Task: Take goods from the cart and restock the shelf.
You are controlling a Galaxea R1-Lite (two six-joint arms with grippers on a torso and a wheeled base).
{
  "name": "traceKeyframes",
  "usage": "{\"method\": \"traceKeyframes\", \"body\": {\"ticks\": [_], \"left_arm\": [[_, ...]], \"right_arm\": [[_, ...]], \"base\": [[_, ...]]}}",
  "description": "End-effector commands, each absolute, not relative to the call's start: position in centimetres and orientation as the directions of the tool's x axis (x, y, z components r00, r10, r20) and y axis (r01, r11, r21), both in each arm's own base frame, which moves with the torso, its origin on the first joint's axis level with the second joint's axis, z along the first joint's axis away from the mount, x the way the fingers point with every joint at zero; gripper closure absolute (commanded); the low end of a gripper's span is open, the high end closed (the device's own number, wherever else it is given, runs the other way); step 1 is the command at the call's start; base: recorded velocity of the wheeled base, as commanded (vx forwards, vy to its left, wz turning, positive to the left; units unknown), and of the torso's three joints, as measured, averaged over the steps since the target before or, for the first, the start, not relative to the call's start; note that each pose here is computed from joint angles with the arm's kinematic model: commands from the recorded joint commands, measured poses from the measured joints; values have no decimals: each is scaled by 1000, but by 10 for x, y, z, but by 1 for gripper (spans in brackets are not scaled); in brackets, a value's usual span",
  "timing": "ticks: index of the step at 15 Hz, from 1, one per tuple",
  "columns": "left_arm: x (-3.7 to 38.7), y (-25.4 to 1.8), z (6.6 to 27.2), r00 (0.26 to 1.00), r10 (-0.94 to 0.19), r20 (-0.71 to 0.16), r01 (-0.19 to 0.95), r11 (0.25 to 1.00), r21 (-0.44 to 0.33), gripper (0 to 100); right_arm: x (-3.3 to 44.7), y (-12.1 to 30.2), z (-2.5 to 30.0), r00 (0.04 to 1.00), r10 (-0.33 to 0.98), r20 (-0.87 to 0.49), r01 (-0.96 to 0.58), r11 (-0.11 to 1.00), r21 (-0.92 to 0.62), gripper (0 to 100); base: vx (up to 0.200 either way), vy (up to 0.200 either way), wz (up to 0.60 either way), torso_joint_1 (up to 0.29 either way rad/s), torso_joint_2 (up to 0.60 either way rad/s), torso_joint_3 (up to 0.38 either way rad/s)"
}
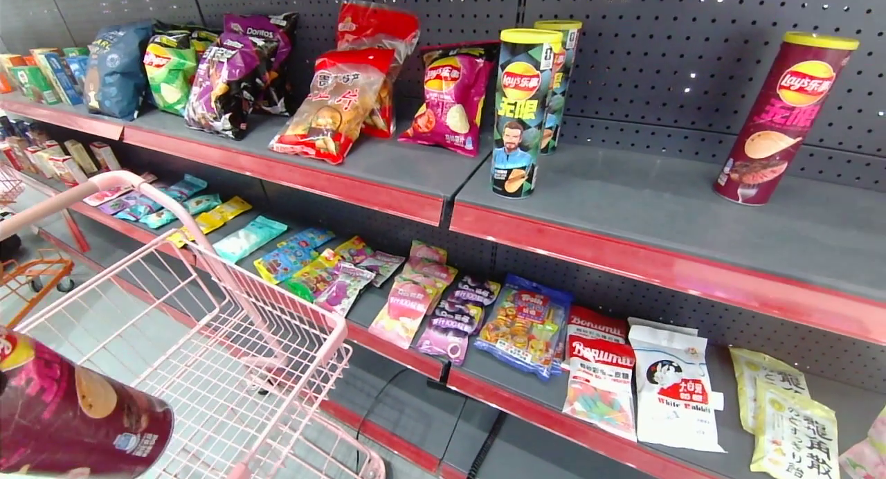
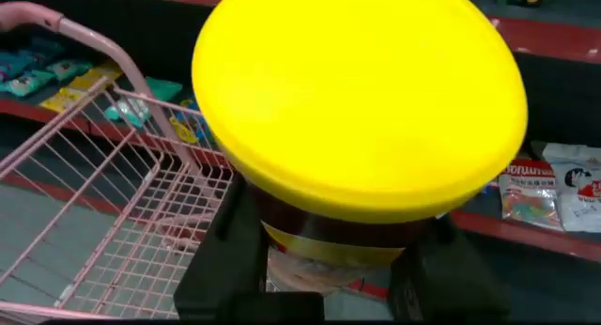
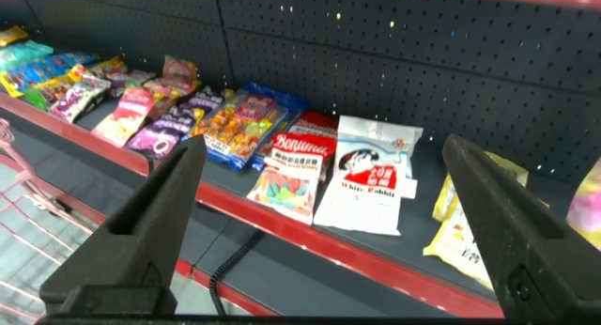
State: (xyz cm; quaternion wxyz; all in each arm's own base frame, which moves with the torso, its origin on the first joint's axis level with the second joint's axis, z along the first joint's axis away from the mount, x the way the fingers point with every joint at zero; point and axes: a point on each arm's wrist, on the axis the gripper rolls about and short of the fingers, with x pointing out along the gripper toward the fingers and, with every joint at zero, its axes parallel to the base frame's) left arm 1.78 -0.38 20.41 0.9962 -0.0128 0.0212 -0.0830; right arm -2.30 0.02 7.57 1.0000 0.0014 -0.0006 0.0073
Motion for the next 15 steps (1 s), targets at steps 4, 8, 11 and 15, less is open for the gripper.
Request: {"method": "traceKeyframes", "body": {"ticks": [4,8,11,15], "left_arm": [[7,-4,204,987,-163,11,164,986,-20,100],[8,-4,204,987,-163,6,163,986,-13,100],[8,-4,203,988,-153,0,153,988,-14,100],[6,-1,200,999,-52,-2,52,998,26,100]], "right_arm": [[-23,0,76,1000,15,0,-15,1000,3,0],[-23,0,76,1000,15,2,-15,1000,3,0],[-23,0,76,1000,15,2,-15,1000,5,0],[-23,0,76,1000,15,0,-15,1000,3,0]], "base": [[0,0,0,196,-541,-345],[0,0,0,235,-594,-364],[0,0,-400,180,-452,-253],[0,0,-600,30,-44,-34]]}}
